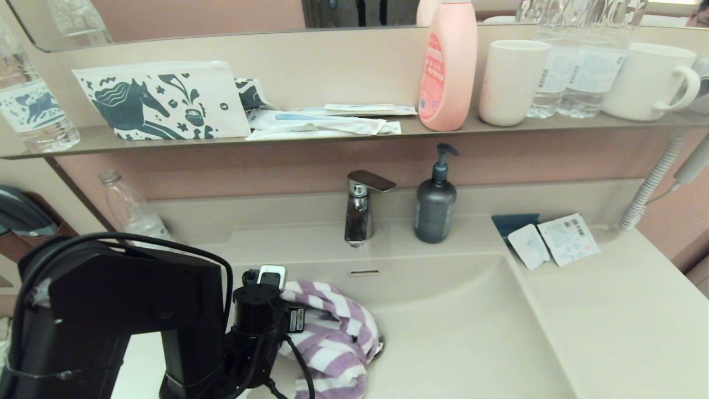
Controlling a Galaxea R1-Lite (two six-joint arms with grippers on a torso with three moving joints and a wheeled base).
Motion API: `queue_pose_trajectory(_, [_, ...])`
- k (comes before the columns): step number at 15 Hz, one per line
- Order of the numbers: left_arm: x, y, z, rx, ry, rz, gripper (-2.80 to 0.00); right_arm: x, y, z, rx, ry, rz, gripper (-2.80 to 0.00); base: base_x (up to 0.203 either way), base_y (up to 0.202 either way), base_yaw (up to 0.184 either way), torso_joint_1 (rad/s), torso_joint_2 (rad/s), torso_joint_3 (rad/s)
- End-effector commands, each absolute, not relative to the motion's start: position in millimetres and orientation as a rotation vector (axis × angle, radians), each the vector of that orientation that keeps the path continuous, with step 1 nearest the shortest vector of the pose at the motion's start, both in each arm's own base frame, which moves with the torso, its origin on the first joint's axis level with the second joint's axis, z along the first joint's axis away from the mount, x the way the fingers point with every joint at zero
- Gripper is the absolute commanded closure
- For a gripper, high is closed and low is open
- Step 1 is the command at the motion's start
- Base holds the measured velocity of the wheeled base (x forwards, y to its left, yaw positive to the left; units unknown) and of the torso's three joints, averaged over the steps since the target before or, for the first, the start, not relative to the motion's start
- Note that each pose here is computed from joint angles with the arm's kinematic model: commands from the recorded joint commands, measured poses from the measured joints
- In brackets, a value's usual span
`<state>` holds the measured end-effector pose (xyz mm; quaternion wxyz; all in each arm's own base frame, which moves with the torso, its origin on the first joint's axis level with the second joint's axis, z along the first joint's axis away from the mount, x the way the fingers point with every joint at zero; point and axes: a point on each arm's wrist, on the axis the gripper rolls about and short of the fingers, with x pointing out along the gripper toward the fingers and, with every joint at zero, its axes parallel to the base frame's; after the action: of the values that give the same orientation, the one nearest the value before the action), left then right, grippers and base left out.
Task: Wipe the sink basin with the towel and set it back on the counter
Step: Wipe the sink
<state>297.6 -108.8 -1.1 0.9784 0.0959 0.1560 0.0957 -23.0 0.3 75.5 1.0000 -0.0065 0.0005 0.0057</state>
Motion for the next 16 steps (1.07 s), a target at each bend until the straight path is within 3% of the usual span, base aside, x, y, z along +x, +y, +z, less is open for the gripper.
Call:
queue_pose_trajectory(1, [314, -133, 18, 0.137, 0.164, 0.174, 0.0, -23, 0, 76, -0.014, 0.001, 0.011, 0.0, 0.0, 0.0, 0.0, 0.0, 0.0, 0.0])
queue_pose_trajectory(16, [299, -289, 59, 0.11, 0.061, 0.049, 0.0, -23, 0, 76, -0.014, 0.001, 0.011, 0.0, 0.0, 0.0, 0.0, 0.0, 0.0, 0.0])
